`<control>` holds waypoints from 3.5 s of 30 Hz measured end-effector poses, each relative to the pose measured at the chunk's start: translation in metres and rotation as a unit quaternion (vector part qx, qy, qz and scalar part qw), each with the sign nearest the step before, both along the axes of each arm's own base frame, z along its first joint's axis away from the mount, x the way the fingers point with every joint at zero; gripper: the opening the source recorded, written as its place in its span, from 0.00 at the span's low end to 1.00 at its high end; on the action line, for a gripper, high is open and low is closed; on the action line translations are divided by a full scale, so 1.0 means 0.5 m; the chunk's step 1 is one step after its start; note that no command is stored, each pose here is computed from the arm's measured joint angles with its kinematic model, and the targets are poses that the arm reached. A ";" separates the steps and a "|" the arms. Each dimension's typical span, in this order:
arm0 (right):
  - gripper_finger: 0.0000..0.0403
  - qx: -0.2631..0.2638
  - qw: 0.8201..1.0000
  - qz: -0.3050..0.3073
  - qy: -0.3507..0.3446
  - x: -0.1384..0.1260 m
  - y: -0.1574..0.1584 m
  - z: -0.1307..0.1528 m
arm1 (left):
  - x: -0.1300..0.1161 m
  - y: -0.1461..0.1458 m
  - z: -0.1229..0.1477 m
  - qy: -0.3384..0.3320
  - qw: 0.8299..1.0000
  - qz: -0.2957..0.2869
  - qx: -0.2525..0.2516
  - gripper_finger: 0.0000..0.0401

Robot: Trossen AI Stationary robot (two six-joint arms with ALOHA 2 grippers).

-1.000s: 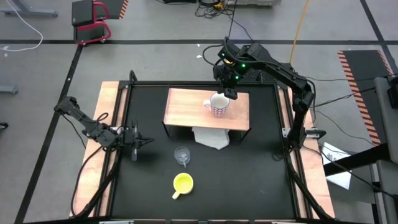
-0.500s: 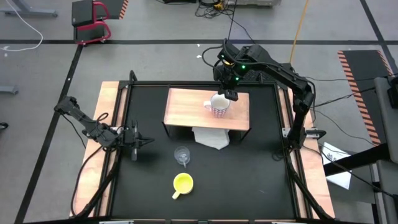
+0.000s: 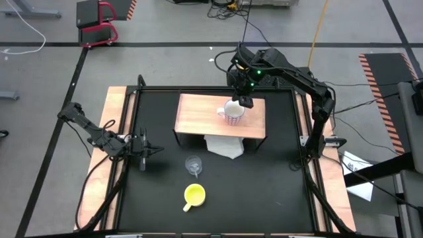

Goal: Stack small to large cups/mugs on shelf
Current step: Put the red mug on the shelf

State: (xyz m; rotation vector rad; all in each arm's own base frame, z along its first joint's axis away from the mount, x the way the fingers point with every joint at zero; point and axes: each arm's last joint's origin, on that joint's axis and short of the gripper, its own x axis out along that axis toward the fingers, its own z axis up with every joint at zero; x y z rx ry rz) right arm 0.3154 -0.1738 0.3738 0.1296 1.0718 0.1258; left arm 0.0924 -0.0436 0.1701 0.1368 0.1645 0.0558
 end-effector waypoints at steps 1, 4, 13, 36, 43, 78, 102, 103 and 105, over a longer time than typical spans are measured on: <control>0.00 0.000 1.000 0.000 0.000 -0.002 0.001 0.001 | 0.000 0.000 0.000 0.000 1.000 -0.001 0.000 0.00; 0.02 0.000 1.000 -0.001 0.001 -0.004 0.002 0.003 | 0.000 0.000 0.000 0.000 1.000 -0.001 0.000 0.00; 0.05 0.001 1.000 -0.007 -0.002 -0.003 0.001 0.004 | 0.000 0.000 0.000 0.000 1.000 -0.001 -0.002 0.00; 0.32 0.006 1.000 -0.014 -0.005 -0.004 0.002 0.007 | -0.001 0.000 -0.004 0.009 1.000 -0.001 -0.005 0.00; 0.37 -0.001 1.000 -0.011 -0.015 -0.009 0.005 0.017 | -0.001 0.000 -0.004 0.009 1.000 -0.001 -0.005 0.00; 0.02 -0.093 0.984 0.033 -0.147 -0.169 0.121 0.136 | -0.001 0.000 -0.003 0.006 1.000 0.003 -0.017 0.00; 0.00 -0.118 0.941 -0.017 -0.317 -0.321 0.218 0.034 | -0.001 0.000 -0.004 0.007 1.000 0.004 -0.026 0.00; 0.00 -0.117 0.940 -0.021 -0.321 -0.328 0.221 0.025 | -0.001 0.000 -0.004 0.007 1.000 0.004 -0.026 0.00; 0.00 -0.115 0.935 -0.030 -0.333 -0.344 0.228 0.005 | -0.001 0.000 -0.004 0.007 1.000 0.004 -0.026 0.00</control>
